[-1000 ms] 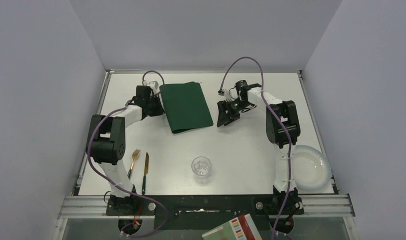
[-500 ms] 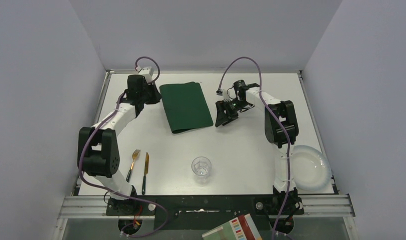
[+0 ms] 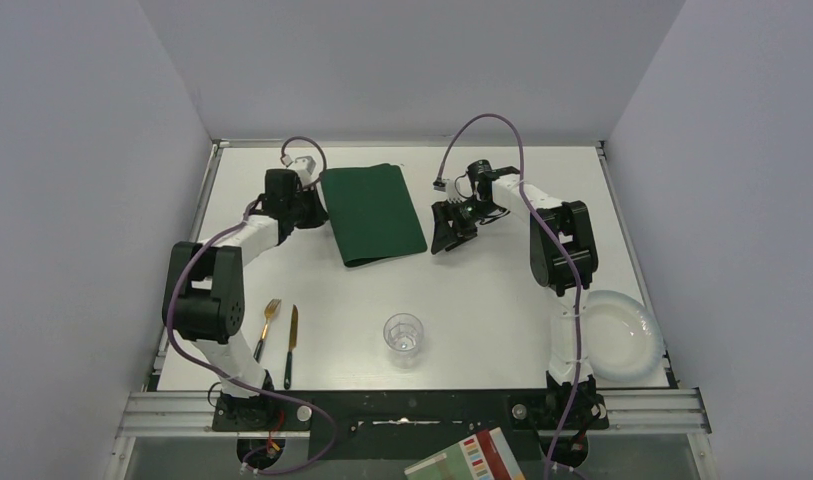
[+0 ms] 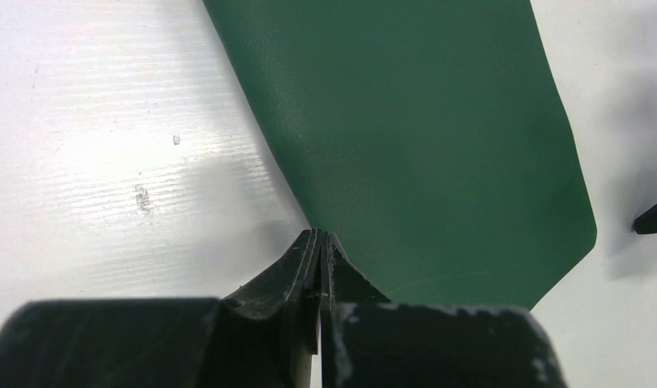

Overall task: Set the dinner table for one person
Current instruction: Flatten out the napkin at the center of the board.

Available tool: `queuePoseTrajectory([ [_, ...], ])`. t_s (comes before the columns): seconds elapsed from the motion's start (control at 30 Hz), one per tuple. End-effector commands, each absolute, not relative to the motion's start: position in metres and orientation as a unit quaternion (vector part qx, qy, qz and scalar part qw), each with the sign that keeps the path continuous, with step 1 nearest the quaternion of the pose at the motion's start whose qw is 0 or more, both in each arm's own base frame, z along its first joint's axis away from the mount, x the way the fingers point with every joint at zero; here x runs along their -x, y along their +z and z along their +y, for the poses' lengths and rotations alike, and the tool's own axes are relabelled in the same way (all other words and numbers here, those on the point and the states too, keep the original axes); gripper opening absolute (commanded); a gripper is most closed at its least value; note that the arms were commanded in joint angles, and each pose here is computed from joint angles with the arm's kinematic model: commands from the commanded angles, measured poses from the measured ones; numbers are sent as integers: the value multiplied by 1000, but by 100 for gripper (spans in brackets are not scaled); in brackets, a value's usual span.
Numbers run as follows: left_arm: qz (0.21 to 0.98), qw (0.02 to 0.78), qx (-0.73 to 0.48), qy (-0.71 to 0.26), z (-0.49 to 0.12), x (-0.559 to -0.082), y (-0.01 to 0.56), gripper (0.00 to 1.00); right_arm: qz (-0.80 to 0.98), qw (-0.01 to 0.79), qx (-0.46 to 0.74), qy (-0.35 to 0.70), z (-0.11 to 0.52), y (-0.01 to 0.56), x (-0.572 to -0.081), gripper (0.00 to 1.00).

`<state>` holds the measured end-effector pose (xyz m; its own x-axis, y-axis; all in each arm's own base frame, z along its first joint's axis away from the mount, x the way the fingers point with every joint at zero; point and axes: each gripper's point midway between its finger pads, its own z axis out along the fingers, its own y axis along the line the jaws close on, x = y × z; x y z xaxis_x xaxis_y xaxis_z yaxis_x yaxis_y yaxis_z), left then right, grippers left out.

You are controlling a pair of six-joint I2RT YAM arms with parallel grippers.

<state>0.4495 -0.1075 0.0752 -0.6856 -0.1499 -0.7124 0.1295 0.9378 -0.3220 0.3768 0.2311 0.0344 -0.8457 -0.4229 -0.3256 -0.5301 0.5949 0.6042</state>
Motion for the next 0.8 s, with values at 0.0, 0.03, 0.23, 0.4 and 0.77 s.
queuePoseTrajectory([
  [0.0,874,445,-25,-195,-123,-470,110,0,906,53,278,315,223,-8,-372,60],
  [0.03,873,446,-27,-194,-124,-471,110,0,906,51,277,315,223,-9,-371,60],
  [0.23,884,425,-34,-190,-129,-464,93,0,907,51,277,315,223,-11,-371,60],
  [0.4,905,383,-33,-182,-125,-444,58,0,907,53,276,315,223,-11,-372,60],
  [0.77,919,353,-42,-168,-122,-418,32,0,910,66,269,309,226,-10,-382,62],
])
